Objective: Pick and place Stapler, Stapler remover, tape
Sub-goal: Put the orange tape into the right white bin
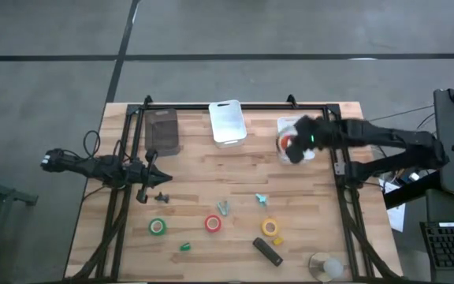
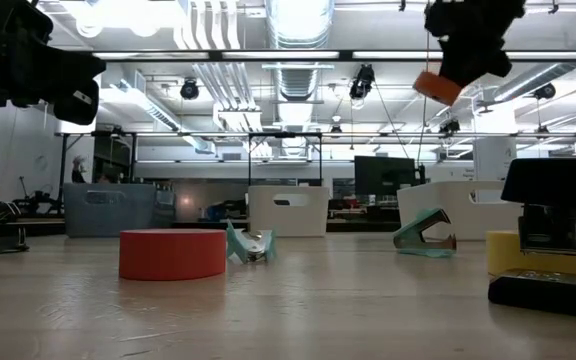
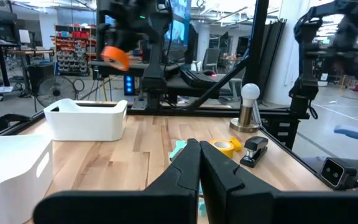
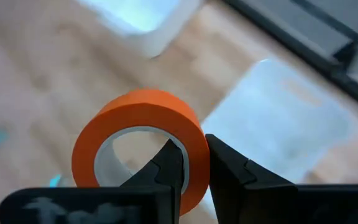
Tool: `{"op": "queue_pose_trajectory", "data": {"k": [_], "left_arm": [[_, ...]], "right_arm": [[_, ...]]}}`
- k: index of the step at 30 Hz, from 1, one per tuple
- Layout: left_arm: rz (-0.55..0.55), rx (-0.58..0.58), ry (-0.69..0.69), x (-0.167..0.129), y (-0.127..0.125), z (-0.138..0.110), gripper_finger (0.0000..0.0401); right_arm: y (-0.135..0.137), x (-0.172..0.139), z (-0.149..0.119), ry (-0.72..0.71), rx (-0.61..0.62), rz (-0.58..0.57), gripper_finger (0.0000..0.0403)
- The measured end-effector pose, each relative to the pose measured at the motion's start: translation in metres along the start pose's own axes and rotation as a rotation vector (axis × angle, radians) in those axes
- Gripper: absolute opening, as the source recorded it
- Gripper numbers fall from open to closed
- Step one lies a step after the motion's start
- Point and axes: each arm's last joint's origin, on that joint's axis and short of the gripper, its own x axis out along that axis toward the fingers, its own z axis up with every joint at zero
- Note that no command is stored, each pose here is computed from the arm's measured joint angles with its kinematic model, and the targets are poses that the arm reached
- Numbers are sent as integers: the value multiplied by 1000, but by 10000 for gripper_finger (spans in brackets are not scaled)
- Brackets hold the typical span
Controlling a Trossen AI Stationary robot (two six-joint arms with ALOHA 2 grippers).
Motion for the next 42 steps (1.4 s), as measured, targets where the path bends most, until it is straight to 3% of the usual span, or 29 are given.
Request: {"op": "queue_pose_trajectory", "data": {"k": [6,13,26,36,42], "left_arm": [[0,0,0,0,0,0,10],[0,0,0,0,0,0,10],[0,0,0,0,0,0,10],[0,0,0,0,0,0,10],[0,0,0,0,0,0,10]], "right_arm": [[-43,32,31,115,115,-56,54],[-76,80,33,311,159,-97,54],[-80,132,32,460,165,-136,54],[-85,163,26,512,157,-305,54],[-85,177,22,547,177,-341,54]]}}
